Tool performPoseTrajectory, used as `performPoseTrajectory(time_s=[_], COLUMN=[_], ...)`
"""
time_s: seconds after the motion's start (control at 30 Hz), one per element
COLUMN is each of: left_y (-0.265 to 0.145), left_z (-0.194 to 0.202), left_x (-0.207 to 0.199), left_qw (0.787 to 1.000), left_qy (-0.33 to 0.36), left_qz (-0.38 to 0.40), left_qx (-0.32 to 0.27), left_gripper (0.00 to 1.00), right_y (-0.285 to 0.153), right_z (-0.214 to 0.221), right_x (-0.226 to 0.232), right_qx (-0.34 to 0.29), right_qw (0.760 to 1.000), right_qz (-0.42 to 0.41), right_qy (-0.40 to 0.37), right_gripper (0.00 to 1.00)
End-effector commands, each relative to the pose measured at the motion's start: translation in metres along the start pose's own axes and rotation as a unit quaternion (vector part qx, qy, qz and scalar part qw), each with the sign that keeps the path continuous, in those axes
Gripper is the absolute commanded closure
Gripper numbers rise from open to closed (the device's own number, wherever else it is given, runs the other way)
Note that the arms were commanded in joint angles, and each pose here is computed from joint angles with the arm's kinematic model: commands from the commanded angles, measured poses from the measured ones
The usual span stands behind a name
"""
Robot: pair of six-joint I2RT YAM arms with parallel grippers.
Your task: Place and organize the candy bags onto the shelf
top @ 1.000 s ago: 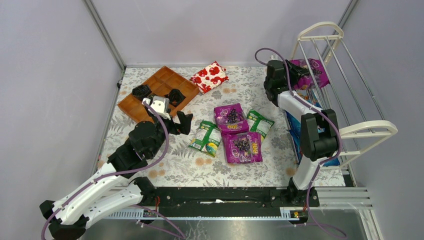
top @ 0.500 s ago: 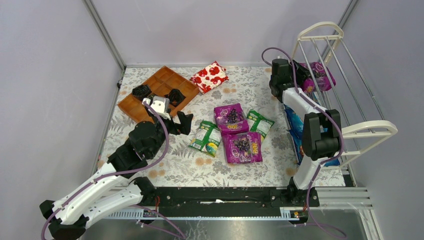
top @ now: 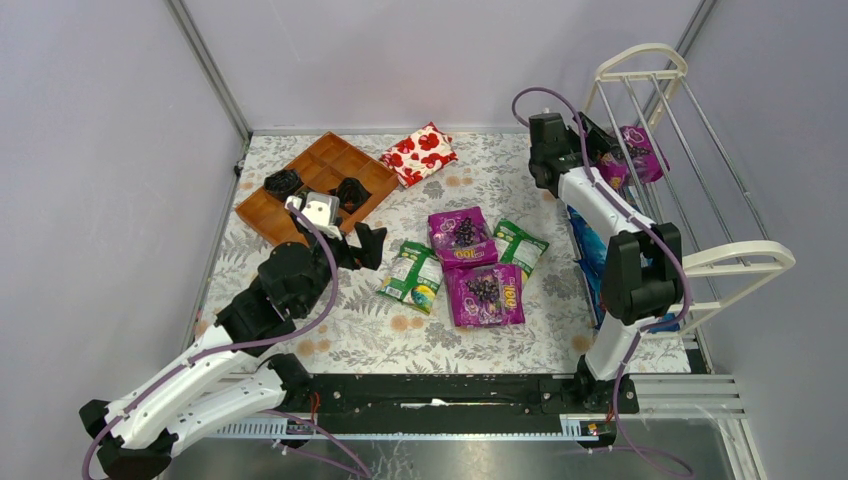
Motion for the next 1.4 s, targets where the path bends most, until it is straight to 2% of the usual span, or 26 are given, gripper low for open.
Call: performPoseTrajectory(time_s=[0.0,0.73,0.9,1.17,1.37], left_y=[0.001,0.002,0.002,0.002,0.002], left_z=[-0.009,-0.008,-0.008,-0.008,-0.008], left_x=[-0.006,-0.006,-0.006,-0.005,-0.006], left_qw=[1.000,1.000,1.000,1.000,1.000], left_qy=[-0.006,-0.006,-0.006,-0.006,-0.005], left_qz=[0.013,0.012,0.011,0.010,0.010], left_qx=[-0.020,-0.018,-0.019,-0.019,-0.018], left_gripper=[0.02,0.01,0.01,0.01,0.01], right_y=[-0.028,-0.043,-0.034,-0.020,-0.006], right_z=[-0.005,-0.048,-0.048,-0.047,-0.049], right_x=[-0.027,-0.013,-0.016,-0.023,-0.027], right_qx=[-0.030,-0.069,-0.060,-0.036,-0.031], right_qw=[0.998,0.991,0.993,0.994,0.994], right_qz=[0.002,-0.035,-0.019,0.007,0.016], right_qy=[0.048,0.105,0.102,0.099,0.103], right_gripper=[0.11,0.12,0.23,0.50,0.60])
Point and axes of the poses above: each gripper's point midway between its finger pads, its own y axis out along the fingers, its own x axis along the line the jaws close on, z = x × y, the point moved 2 cm from there along -y, back along the fingers, and after that the axes turned 11 degrees about -y, right-handed, at the moved point
